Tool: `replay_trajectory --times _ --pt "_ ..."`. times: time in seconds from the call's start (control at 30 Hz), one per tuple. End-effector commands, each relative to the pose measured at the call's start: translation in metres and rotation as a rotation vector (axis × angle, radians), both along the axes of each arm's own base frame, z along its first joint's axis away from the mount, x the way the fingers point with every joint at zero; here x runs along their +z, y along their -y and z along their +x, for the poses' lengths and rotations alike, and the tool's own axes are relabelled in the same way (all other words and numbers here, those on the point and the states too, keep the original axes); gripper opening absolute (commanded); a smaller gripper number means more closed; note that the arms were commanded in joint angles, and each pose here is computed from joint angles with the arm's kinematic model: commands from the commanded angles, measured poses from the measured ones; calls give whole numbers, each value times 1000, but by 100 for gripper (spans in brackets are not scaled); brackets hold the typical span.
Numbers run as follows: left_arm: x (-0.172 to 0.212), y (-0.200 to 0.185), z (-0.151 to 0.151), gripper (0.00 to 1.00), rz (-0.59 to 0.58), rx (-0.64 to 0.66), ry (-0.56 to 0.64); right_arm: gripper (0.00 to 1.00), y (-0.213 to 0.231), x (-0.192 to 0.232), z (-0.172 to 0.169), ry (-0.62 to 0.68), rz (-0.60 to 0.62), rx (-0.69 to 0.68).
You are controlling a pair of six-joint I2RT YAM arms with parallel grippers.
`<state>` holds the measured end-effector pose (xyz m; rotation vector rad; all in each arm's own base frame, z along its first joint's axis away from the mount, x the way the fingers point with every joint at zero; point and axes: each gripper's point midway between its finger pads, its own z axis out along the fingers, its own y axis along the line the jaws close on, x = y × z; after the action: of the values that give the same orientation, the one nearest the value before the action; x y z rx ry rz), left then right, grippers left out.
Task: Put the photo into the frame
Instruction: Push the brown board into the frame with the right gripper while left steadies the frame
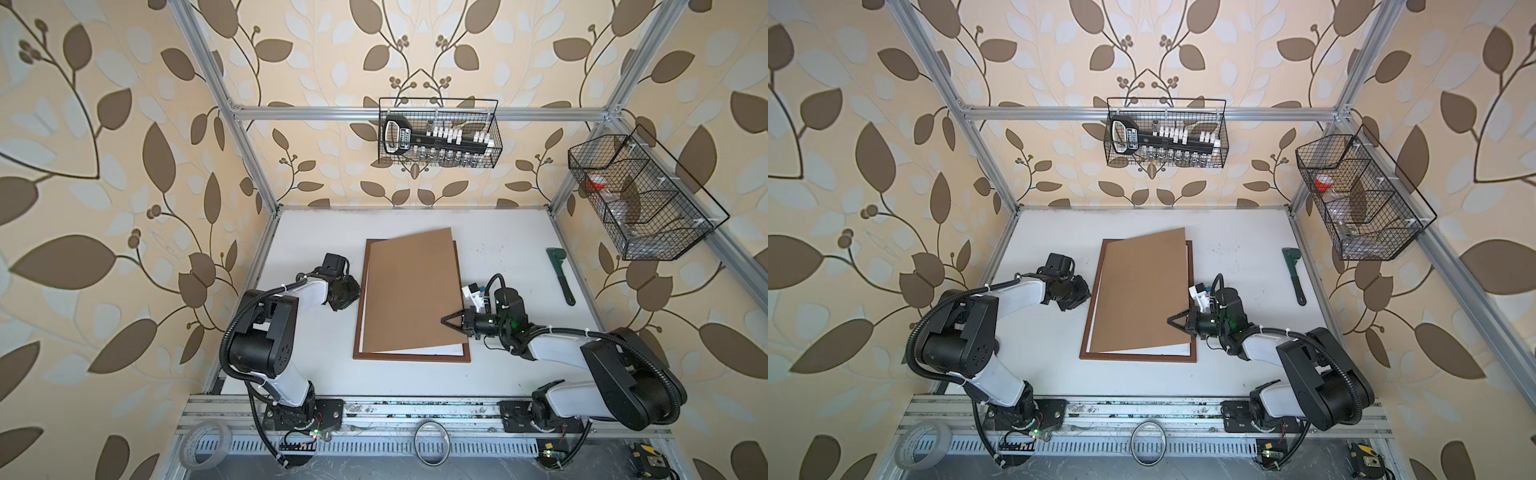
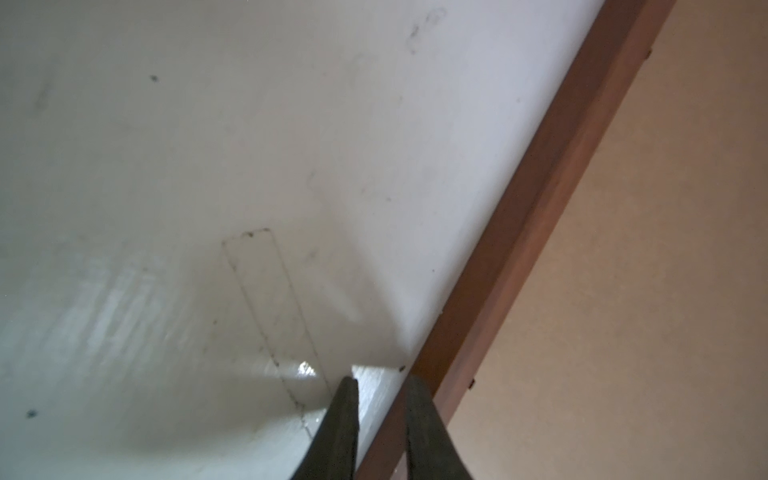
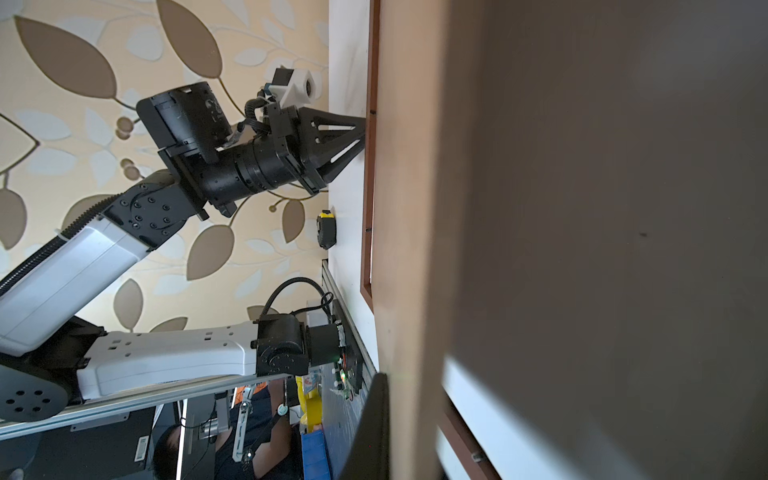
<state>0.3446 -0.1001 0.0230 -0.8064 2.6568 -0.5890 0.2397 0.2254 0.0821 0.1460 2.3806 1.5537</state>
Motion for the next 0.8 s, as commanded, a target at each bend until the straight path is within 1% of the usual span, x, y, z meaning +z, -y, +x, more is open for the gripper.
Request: replay_trajectory --times 0.0,0.2,0.23,0.27,0.37,0.5,0.57,0.6,0.67,0.77 --pt "-35 12 -39 22 -11 -40 -160 0 -3 -12 9 21 -79 -38" --pt "-34 12 -40 21 -8 -42 -159 0 -9 -17 10 -9 -94 -54" --pt "-34 11 -41 21 -8 -41 -161 2 -10 -19 9 -16 -103 -56" --pt "-33 11 -41 21 -9 -40 -161 5 -9 -20 7 -22 -111 -55" --pt "-32 9 -41 21 2 -35 -159 20 -6 -24 4 -47 -153 -55" --pt "-30 6 -39 21 18 -36 -154 42 8 -22 2 -55 -278 -55" --pt "-29 6 -39 21 23 -38 -153 49 17 -23 1 -92 -334 -57" --pt "-30 5 -39 21 25 -37 -155 53 19 -21 1 -109 -343 -51" --pt "-30 5 -39 21 25 -37 -155 58 26 -19 0 -129 -377 -47" --pt "-30 5 -39 21 25 -35 -156 65 38 -16 -2 -153 -481 -30"
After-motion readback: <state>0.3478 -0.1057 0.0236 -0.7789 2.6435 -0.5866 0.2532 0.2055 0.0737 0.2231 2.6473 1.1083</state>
